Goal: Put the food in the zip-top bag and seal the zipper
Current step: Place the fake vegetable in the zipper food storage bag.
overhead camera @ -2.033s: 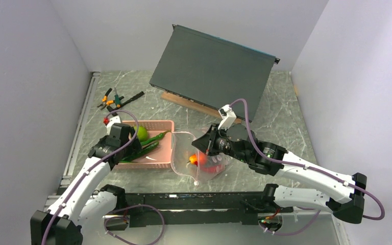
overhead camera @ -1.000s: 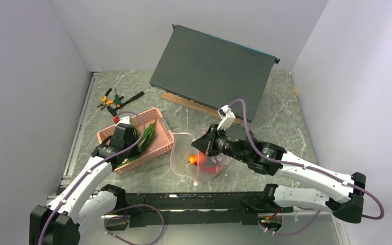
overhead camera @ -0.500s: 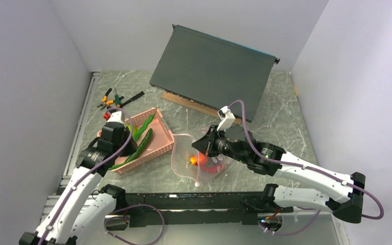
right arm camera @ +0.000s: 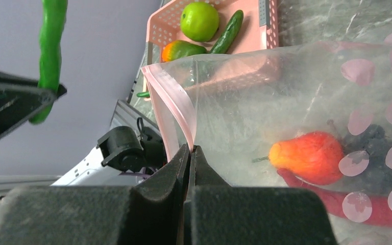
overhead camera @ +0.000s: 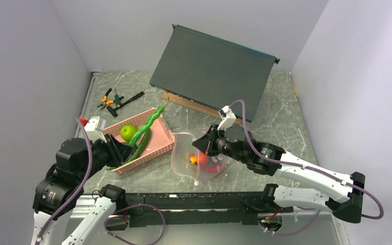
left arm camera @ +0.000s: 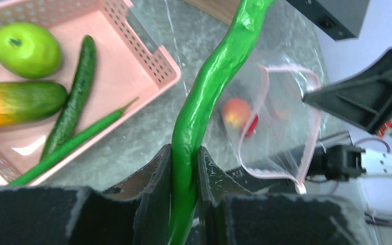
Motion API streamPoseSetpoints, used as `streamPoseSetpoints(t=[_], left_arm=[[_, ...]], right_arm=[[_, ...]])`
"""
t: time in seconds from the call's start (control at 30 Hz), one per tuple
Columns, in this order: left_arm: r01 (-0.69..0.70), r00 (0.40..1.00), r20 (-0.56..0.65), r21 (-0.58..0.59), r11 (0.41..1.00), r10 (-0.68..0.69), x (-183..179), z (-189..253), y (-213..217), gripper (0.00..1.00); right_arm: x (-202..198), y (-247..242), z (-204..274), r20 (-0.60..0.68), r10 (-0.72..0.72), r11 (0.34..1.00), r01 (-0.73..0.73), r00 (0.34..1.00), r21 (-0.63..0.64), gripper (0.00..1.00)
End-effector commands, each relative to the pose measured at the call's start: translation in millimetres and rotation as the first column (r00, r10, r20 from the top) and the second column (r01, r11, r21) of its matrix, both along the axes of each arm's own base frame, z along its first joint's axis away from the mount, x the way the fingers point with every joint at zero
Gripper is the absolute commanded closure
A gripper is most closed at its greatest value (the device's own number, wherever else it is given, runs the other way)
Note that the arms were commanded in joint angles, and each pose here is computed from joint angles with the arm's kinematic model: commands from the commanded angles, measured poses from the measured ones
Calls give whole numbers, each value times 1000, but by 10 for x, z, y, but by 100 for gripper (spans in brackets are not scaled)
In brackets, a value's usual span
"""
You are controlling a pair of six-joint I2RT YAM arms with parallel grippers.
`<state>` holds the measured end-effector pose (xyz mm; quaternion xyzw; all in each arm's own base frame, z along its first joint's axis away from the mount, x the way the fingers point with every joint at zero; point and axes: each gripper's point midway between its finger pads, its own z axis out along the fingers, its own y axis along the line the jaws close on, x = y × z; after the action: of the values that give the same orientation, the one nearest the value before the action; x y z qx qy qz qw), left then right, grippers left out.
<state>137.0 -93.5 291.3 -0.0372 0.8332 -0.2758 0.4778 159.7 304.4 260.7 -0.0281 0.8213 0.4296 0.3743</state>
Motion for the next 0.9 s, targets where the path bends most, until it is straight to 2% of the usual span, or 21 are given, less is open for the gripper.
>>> streamPoseSetpoints(t=[0.0, 0.2, 0.47, 0.7, 0.87], left_arm=[[153, 986, -58, -30, 988, -154, -309, -37, -164, 100], [240, 969, -47, -50, 970, -242, -510, -52, -233, 99], [205, 971, -125, 6, 979, -202, -689, -232, -72, 100], [221, 955, -206, 22, 975, -212, -648, -385, -98, 100], [219, 957, -204, 46, 975, -205, -536, -344, -101, 100]], right_arm=[[165, 3, 278, 21, -92, 993, 91, 995, 73, 100], [359, 104, 498, 72, -150, 986, 144, 986, 85, 100], [498, 246, 598, 148, -152, 987, 141, 977, 78, 100], [468, 417, 644, 194, -85, 993, 66, 977, 101, 100], [443, 448, 612, 207, -71, 994, 53, 976, 91, 100]])
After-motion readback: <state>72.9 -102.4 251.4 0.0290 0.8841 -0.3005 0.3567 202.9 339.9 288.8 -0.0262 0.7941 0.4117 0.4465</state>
